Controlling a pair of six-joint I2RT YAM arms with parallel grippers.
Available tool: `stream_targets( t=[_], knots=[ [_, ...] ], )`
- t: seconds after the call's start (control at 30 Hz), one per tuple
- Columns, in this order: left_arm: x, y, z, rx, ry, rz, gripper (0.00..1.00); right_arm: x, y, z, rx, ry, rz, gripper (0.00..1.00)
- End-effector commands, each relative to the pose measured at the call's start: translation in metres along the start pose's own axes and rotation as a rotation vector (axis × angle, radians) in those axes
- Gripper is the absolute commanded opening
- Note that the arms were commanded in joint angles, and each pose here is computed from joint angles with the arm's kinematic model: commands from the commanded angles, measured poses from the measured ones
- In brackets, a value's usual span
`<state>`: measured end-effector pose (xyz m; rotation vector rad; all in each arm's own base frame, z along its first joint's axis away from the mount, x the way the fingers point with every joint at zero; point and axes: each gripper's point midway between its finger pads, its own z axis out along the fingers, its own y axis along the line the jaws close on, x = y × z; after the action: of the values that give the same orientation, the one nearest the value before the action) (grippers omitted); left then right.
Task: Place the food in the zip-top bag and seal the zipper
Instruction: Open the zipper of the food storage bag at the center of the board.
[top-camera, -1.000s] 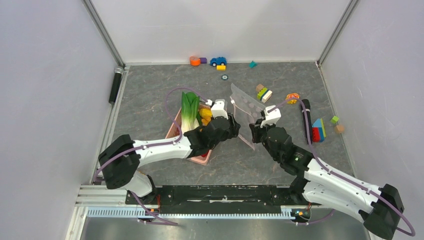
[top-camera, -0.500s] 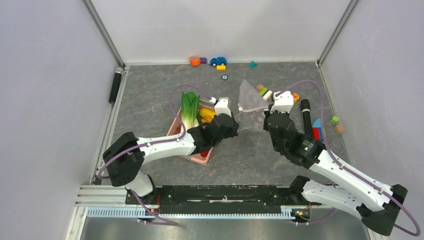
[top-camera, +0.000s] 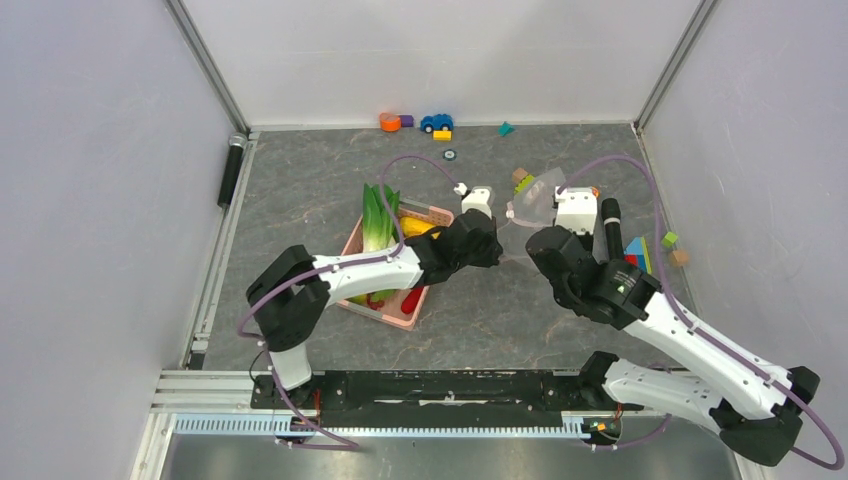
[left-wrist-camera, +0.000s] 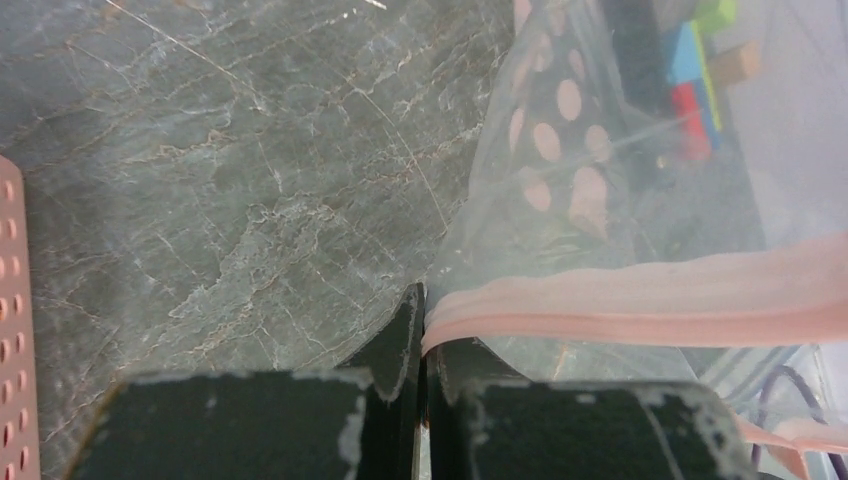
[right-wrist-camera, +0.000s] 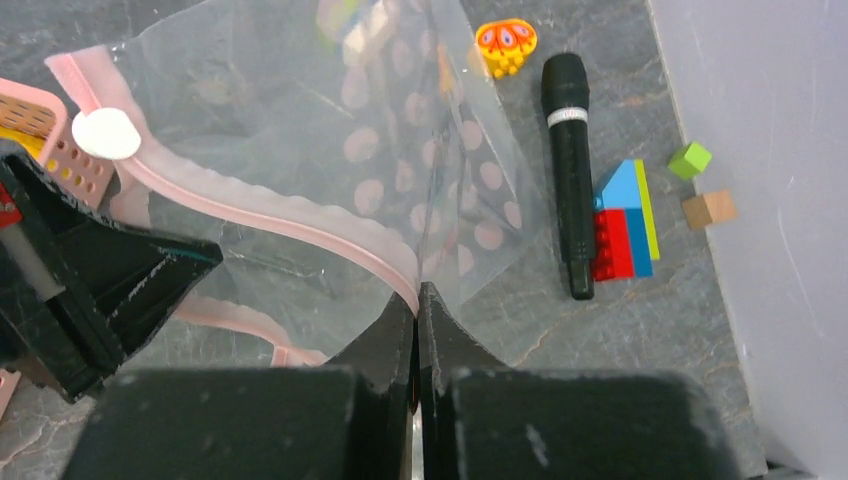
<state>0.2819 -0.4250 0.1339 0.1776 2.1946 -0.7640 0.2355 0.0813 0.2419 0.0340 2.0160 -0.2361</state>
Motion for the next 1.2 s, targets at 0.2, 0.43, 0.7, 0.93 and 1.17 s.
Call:
stream_targets(
  t=[0.2,0.43,0.7,0.93,1.17],
  knots=[
    [0.031,-0.016,-0.013,0.232,0.155,0.085,0.02,0.032,-0.034,0.008,0.142,-0.05,0.062,0.15],
    [0.043,-0.041,-0.051,0.476,0.174,0.125,0.02,0.029,-0.011,0.033,0.17,-0.059,0.022,0.3],
    [0.046,-0.03,-0.064,0.462,0.167,0.15,0.02,0.027,0.001,0.057,0.119,-0.011,0.0,0.27],
    [0.045,-0.002,-0.054,0.306,0.153,0.159,0.02,0.022,-0.011,0.054,0.119,-0.016,-0.009,0.0],
    [0.022,0.065,-0.038,-0.127,0.099,0.125,0.02,0.027,-0.018,0.034,0.041,0.042,-0.033,0.0]
  ],
)
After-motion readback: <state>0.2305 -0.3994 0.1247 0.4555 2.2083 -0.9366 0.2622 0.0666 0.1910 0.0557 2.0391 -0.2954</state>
